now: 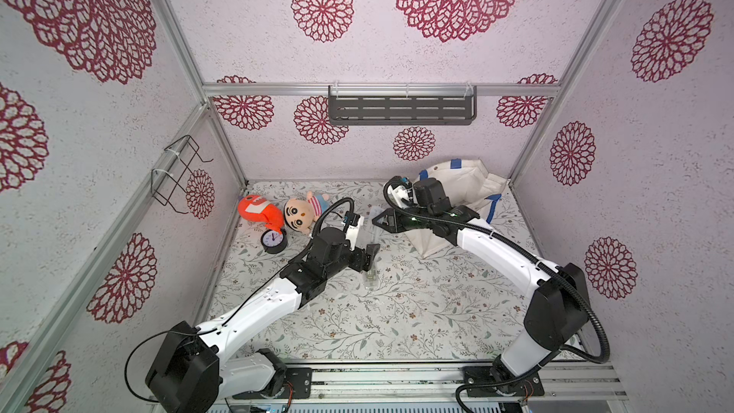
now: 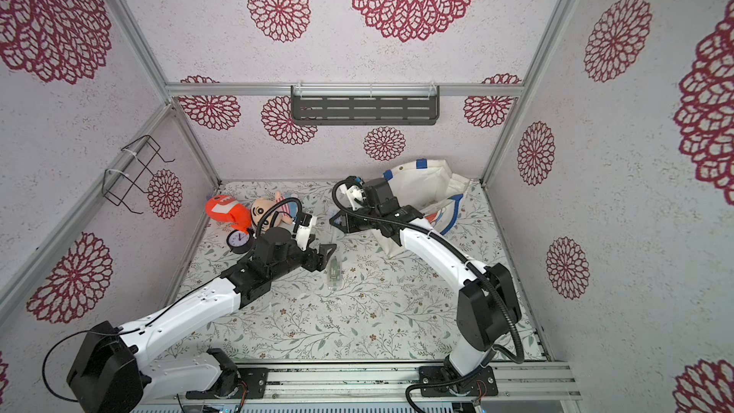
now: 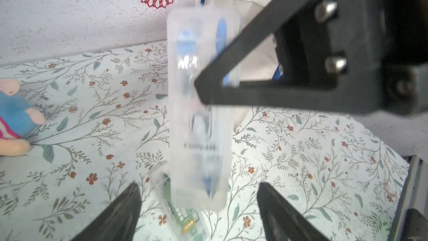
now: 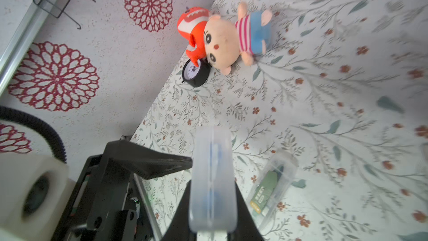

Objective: Put the compass set into the canvas bag
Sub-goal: Pick up the compass set at the center of the board, then place the compass set in the canvas bag.

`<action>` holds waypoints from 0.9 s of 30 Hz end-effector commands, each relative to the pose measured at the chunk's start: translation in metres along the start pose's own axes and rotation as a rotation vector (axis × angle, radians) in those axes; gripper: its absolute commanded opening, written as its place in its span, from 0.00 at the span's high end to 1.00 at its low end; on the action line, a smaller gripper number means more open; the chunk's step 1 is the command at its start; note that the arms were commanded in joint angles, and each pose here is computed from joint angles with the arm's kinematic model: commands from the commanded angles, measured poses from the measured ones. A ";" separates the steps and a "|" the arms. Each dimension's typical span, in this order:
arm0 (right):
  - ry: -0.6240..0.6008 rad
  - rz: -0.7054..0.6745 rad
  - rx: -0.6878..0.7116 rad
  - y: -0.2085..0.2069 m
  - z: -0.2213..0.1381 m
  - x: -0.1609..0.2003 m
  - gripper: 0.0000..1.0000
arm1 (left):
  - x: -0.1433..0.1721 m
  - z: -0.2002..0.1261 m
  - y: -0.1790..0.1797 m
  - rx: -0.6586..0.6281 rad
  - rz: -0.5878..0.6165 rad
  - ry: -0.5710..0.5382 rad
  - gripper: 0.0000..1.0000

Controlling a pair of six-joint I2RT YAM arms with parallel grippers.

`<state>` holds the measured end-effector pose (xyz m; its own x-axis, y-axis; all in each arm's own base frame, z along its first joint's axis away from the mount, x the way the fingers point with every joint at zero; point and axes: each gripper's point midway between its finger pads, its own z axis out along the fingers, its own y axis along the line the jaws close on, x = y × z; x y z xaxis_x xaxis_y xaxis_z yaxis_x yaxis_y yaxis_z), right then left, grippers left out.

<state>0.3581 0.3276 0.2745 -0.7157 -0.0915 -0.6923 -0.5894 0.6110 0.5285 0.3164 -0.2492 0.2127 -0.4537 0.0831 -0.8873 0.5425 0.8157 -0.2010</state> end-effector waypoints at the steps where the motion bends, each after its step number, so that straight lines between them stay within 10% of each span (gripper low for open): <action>1: -0.167 -0.106 0.123 -0.004 -0.072 -0.057 0.96 | 0.004 -0.005 -0.007 0.034 -0.002 0.008 0.18; 13: -0.394 0.039 0.498 -0.135 -0.205 -0.120 1.00 | -0.005 0.000 -0.026 0.135 0.035 0.003 0.18; 27: -0.208 0.178 0.702 -0.261 -0.145 -0.091 1.00 | -0.010 0.006 -0.039 0.195 0.064 0.002 0.18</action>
<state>0.5168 0.0680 0.2484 -0.6976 0.1829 -0.6927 -0.0485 0.9526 0.3003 0.3025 -0.2779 0.2169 -0.4551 0.1255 -0.8816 0.6677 0.7031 -0.2446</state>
